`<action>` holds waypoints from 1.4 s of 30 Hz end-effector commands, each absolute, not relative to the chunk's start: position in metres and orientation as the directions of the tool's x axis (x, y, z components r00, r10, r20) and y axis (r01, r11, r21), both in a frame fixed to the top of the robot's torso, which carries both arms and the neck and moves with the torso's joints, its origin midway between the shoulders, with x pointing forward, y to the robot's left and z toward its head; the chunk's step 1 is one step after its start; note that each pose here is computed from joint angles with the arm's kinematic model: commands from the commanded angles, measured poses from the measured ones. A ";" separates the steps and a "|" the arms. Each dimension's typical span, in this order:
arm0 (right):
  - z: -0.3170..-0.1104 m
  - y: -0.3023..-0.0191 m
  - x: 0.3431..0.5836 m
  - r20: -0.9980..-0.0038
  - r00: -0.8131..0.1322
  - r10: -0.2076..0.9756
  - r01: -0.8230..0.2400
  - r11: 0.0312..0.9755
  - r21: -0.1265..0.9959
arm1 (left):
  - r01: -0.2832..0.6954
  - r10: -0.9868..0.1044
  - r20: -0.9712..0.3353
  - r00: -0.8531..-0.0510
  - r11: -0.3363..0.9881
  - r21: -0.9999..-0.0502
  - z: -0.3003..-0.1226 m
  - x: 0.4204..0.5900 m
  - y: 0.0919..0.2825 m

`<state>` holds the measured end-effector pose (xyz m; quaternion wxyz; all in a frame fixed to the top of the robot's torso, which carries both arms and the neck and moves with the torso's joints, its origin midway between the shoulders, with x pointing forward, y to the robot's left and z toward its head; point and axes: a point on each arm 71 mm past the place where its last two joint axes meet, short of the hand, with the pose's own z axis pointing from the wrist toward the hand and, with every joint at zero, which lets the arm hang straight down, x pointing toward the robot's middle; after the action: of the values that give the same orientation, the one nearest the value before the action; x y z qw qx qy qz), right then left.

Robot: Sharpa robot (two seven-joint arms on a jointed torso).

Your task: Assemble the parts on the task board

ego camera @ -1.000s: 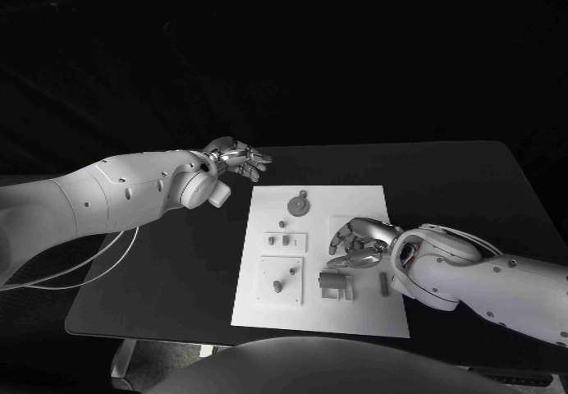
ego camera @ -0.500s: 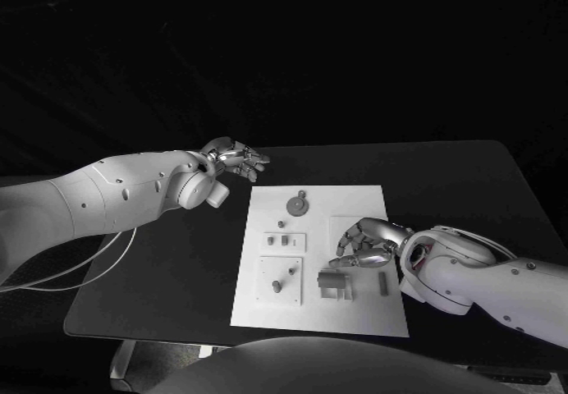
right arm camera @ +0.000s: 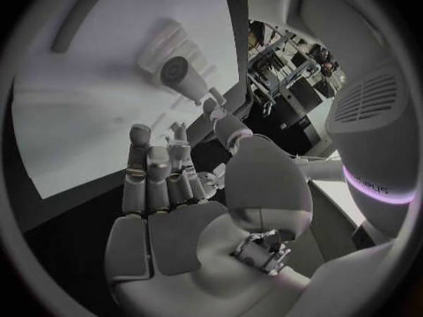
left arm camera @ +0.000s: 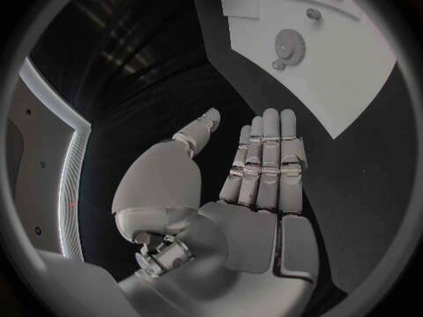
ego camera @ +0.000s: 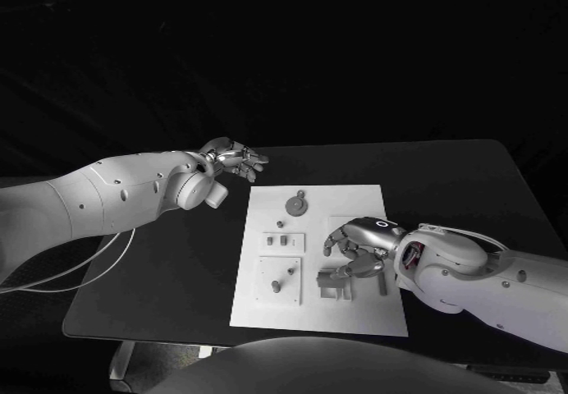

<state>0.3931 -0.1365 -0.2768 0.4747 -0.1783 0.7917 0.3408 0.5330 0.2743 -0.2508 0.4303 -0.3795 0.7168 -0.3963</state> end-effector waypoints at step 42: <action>-0.302 -0.123 0.381 -0.917 -0.339 -0.208 -0.751 0.647 0.131 | -0.198 -0.882 -0.312 -0.354 0.397 -0.896 -0.250 0.532 0.273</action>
<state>0.3823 -0.1231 -0.2999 0.4908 -0.2976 0.7666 0.2879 0.5327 0.2753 -0.2510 0.4301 -0.3799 0.7172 -0.3954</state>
